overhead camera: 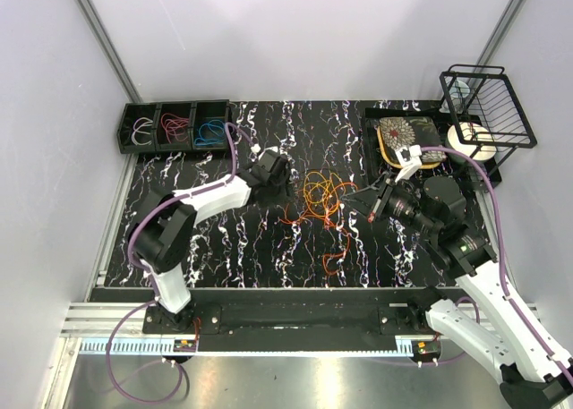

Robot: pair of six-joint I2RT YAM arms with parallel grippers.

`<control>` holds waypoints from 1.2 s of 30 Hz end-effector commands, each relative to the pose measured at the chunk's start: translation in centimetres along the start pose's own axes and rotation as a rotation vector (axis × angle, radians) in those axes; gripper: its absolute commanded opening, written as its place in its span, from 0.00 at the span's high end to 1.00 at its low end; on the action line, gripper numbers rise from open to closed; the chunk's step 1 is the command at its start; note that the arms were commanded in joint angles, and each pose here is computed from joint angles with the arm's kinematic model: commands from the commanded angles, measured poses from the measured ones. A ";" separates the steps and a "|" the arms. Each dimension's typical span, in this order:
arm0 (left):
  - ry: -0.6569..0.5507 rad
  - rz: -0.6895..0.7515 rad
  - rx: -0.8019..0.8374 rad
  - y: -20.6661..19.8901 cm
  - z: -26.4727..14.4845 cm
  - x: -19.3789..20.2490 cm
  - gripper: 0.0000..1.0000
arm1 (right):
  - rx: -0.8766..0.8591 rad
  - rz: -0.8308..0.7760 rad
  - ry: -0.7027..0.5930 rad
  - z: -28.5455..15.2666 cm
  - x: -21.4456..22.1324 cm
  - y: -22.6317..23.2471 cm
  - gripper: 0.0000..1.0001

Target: Untangle the cables

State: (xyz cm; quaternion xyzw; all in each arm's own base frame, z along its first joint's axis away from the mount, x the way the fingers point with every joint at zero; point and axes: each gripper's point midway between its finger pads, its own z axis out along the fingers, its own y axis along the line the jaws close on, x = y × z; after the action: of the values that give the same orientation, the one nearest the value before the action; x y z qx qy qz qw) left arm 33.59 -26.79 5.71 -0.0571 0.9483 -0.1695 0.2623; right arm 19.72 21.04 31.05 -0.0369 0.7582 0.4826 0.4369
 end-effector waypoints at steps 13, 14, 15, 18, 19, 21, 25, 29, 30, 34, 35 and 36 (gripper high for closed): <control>0.042 0.018 0.028 -1.6 2.7 0.3 0.49 | -0.067 -0.092 -0.065 -1.3 -3.9 4.1 1.00; 0.044 0.018 0.027 -1.6 2.9 0.3 0.49 | -0.075 -0.096 -0.071 -1.5 -4.1 4.5 1.00; 0.044 0.020 0.026 -1.6 3.0 0.4 0.51 | -0.079 -0.095 -0.079 -1.6 -4.4 4.8 1.00; 0.050 0.023 0.019 -1.5 3.2 0.7 0.62 | -0.081 -0.101 -0.087 -1.9 -4.6 5.1 1.00; 0.048 0.020 0.016 -1.4 3.2 0.6 0.69 | -0.076 -0.099 -0.086 -1.9 -4.5 4.9 1.00; 0.046 0.021 0.014 -1.4 3.1 0.6 0.86 | -0.071 -0.095 -0.079 -1.8 -4.3 4.7 1.00; 0.028 0.033 0.018 -1.6 2.1 0.0 1.00 | -0.058 -0.079 -0.073 -1.7 -3.7 4.0 1.00; -0.064 0.057 0.059 -3.1 -1.9 -2.7 1.00 | -0.034 -0.046 -0.051 -0.9 -2.8 2.8 1.00; -0.084 0.066 0.062 -3.4 -2.8 -3.3 1.00 | -0.040 -0.032 -0.048 -0.6 -2.7 2.8 1.00; -0.185 0.172 0.110 -5.8 -7.7 -6.2 1.00 | -0.086 0.028 0.000 1.0 -1.5 2.3 1.00; -0.241 0.195 0.144 -6.9 -9.8 -7.5 1.00 | -0.090 0.046 0.023 1.6 -0.6 1.8 1.00; -0.283 0.217 0.139 -7.1 -10.9 -8.2 1.00 | -0.122 0.057 0.015 2.0 -0.9 2.2 1.00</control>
State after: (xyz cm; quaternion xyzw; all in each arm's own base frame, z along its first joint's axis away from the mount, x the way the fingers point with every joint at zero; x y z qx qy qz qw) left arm 33.65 -27.91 10.15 -0.0039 0.9433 -0.1685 0.2860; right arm 20.07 21.68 32.92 -0.0417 0.7507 0.4954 0.4351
